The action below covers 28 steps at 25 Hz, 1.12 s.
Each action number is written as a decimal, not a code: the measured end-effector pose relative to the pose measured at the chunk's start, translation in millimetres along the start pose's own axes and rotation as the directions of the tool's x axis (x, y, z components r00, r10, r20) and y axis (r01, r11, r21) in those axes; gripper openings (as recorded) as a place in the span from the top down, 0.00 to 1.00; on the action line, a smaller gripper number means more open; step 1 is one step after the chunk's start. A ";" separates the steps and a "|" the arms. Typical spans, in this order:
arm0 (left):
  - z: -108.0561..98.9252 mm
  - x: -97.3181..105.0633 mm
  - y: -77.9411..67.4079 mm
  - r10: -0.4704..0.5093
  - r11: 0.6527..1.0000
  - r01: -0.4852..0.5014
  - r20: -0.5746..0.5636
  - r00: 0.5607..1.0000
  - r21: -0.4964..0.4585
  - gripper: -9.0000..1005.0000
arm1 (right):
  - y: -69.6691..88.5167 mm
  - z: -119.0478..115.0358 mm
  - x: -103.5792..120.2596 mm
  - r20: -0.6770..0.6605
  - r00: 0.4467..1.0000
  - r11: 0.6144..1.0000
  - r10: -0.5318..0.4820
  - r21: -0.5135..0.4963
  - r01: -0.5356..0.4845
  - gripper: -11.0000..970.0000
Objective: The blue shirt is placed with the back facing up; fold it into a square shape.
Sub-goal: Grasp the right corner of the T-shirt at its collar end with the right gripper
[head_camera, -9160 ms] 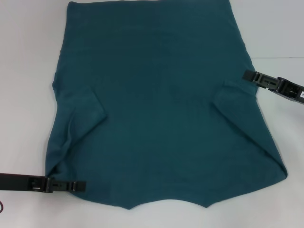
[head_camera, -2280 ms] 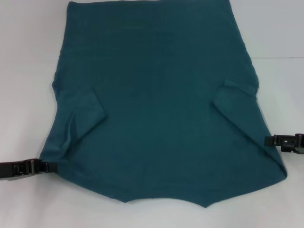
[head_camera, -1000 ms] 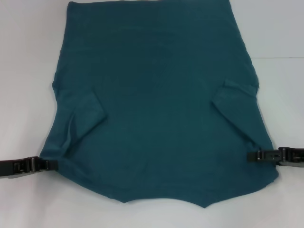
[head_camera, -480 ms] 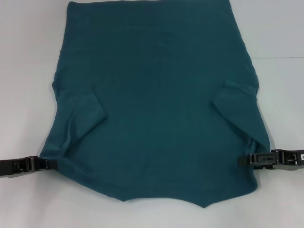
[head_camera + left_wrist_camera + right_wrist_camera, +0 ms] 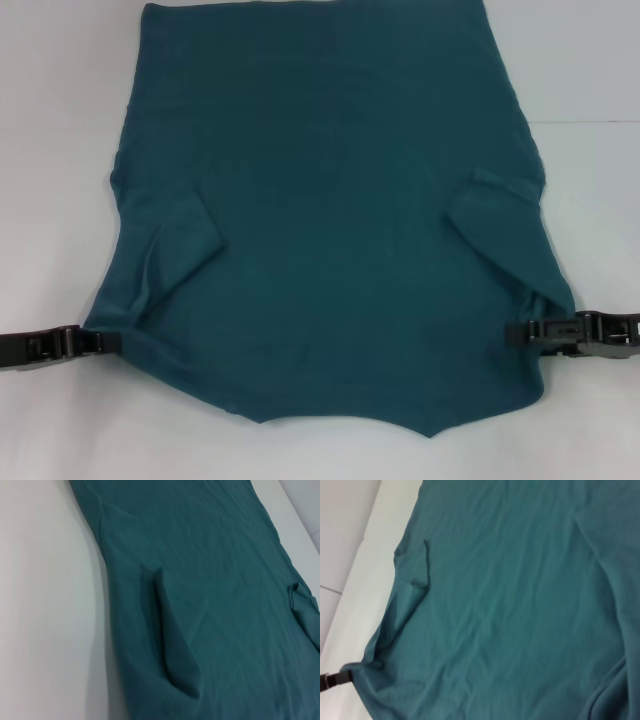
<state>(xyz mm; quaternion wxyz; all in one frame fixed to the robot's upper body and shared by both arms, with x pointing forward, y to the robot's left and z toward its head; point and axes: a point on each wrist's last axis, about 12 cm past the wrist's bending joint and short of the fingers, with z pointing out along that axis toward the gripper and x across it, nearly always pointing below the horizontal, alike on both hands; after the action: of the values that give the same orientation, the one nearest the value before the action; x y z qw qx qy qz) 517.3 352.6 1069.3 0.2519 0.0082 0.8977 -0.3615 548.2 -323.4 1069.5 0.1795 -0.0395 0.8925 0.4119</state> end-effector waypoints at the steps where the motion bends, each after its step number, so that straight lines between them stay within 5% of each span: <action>1: 0.0 0.0 0.0 0.000 1.000 0.000 0.000 1.000 0.000 0.98 | -0.6 -1.0 0.1 0.007 1.000 1.000 0.003 0.000 -0.003 0.11; 11: 0.5 -0.5 0.5 0.001 1.000 -0.001 0.003 1.000 -0.006 0.98 | -8.9 -7.4 4.5 0.065 0.997 0.999 0.033 0.010 -0.034 0.23; 16: 0.5 -0.5 0.6 0.001 1.000 -0.001 0.004 1.000 -0.006 0.98 | -13.1 -9.7 9.1 0.067 0.997 0.999 0.036 0.025 -0.038 0.45; 28: 0.5 -0.4 0.6 0.001 1.000 -0.001 0.003 1.000 -0.005 0.98 | -21.0 -15.6 22.5 0.081 0.995 0.998 0.050 0.032 -0.053 0.75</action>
<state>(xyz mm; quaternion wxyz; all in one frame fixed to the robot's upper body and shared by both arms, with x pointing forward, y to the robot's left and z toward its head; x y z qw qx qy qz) 517.9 352.8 1068.8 0.2536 0.0073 0.8982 -0.3590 527.3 -347.2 1055.7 0.2051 0.0031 0.8923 0.4022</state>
